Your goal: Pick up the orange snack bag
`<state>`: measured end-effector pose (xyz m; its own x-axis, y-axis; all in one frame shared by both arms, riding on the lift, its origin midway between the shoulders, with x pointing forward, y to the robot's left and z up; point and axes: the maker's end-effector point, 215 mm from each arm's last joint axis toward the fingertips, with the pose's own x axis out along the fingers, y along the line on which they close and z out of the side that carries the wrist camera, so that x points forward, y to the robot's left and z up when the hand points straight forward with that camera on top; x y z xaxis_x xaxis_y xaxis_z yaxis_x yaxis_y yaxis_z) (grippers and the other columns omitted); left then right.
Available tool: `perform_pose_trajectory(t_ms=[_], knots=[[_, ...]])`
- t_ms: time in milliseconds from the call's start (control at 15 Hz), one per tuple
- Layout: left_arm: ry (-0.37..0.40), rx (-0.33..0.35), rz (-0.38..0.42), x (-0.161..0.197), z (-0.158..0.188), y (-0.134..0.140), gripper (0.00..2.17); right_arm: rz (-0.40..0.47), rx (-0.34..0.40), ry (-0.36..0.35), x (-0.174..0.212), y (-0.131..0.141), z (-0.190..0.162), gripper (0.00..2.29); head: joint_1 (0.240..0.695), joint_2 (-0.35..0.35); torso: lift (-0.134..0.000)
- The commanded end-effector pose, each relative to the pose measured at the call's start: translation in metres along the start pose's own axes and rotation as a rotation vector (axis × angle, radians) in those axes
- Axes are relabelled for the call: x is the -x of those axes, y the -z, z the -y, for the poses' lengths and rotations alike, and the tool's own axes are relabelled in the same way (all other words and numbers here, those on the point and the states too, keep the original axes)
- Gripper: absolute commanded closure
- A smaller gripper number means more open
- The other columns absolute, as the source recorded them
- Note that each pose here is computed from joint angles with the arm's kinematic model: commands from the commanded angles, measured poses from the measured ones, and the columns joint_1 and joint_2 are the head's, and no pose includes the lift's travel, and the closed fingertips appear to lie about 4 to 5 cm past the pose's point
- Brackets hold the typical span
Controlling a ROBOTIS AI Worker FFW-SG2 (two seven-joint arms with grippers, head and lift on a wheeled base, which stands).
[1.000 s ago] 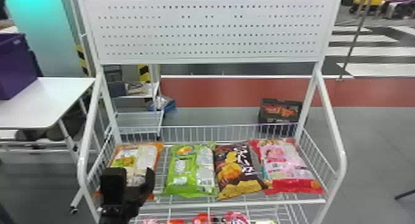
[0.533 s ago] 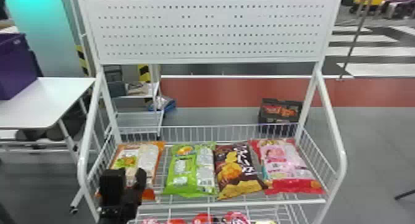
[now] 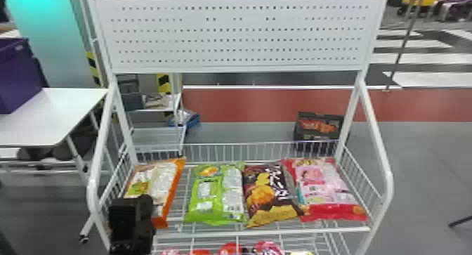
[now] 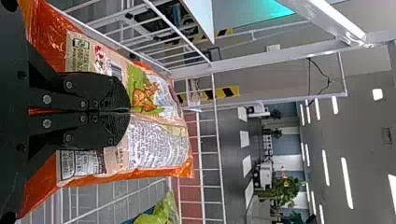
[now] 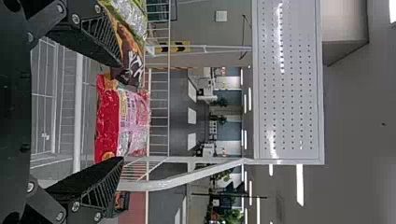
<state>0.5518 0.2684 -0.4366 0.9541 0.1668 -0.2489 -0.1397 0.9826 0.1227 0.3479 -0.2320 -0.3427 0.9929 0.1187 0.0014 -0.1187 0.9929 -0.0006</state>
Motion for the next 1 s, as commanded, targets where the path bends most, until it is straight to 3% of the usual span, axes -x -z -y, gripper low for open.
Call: perform_pose_trajectory(t_ms=[0, 400, 667, 933], knots=[[0.002, 0.009, 0.015, 0.005, 0.001, -0.007, 1.44, 0.005, -0.001, -0.001, 0.001, -0.003, -0.001, 0.19, 0.499, 0.0, 0.0], [0.018, 0.041, 0.059, 0.024, 0.009, -0.031, 1.44, 0.012, 0.0, -0.006, 0.002, -0.007, -0.002, 0.19, 0.499, 0.0, 0.0], [0.049, 0.084, 0.104, 0.061, 0.013, -0.055, 1.44, 0.013, -0.001, -0.007, 0.002, -0.008, -0.003, 0.19, 0.499, 0.0, 0.0], [0.073, 0.11, 0.125, 0.104, 0.01, -0.062, 1.44, 0.013, -0.002, -0.008, 0.001, -0.008, -0.003, 0.19, 0.499, 0.0, 0.0]])
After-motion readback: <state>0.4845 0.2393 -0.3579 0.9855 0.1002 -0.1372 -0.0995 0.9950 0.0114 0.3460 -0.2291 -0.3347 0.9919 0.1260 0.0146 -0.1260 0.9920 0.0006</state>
